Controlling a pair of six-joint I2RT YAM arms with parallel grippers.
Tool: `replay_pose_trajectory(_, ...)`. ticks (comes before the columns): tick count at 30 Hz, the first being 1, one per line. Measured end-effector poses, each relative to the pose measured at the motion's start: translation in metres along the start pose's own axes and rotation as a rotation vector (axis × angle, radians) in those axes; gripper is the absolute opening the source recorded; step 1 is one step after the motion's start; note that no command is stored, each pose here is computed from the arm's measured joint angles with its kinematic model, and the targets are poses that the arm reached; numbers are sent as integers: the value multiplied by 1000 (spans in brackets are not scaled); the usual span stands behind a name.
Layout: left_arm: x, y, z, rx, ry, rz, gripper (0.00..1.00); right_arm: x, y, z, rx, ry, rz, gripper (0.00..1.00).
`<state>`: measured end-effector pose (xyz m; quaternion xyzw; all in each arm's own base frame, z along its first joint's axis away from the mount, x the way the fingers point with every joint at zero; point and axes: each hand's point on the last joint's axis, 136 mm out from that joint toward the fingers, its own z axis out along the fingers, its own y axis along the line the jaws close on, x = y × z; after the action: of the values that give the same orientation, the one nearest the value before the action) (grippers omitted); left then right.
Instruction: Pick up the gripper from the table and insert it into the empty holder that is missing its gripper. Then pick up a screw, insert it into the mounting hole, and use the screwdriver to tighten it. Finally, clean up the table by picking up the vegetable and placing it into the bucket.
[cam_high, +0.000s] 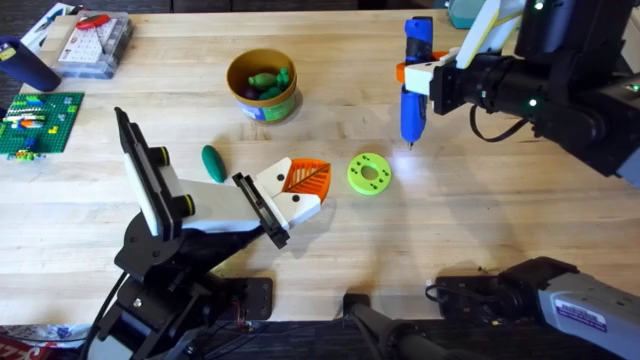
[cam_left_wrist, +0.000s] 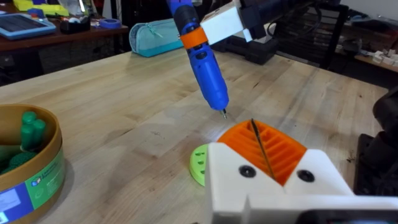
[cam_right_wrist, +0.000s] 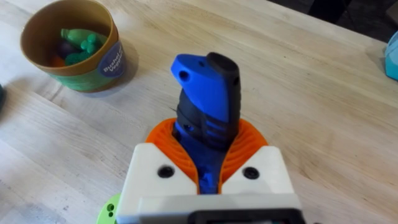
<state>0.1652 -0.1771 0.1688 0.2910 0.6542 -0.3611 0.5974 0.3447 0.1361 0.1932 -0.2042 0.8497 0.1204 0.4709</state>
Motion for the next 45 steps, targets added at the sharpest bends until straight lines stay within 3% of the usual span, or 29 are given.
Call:
replay_pose_trajectory(11,9,1,0,-4,35,-18,13,14,0,3,-3,50,-46,115)
replay_pose_trajectory(23,9,1,0,-4,35,-18,13,58,1,16,-71,208,-493,113)
replay_pose_trajectory(35,9,1,0,-4,35,-18,13,115,-4,51,-145,392,-614,121)
replay_pose_trajectory(36,9,1,0,-4,35,-18,13,120,-4,53,-151,406,-616,155)
replay_pose_trajectory(38,9,1,0,-4,35,-18,13,130,-4,57,-165,436,-617,318)
replay_pose_trajectory(42,9,1,0,-4,35,-18,13,142,-4,63,-178,469,-617,864)
replay_pose_trajectory(43,9,1,0,-4,35,-18,13,139,-7,64,-167,461,-622,954)
replay_pose_trajectory(45,9,1,0,-4,35,-18,13,137,-8,64,-165,460,-621,992)
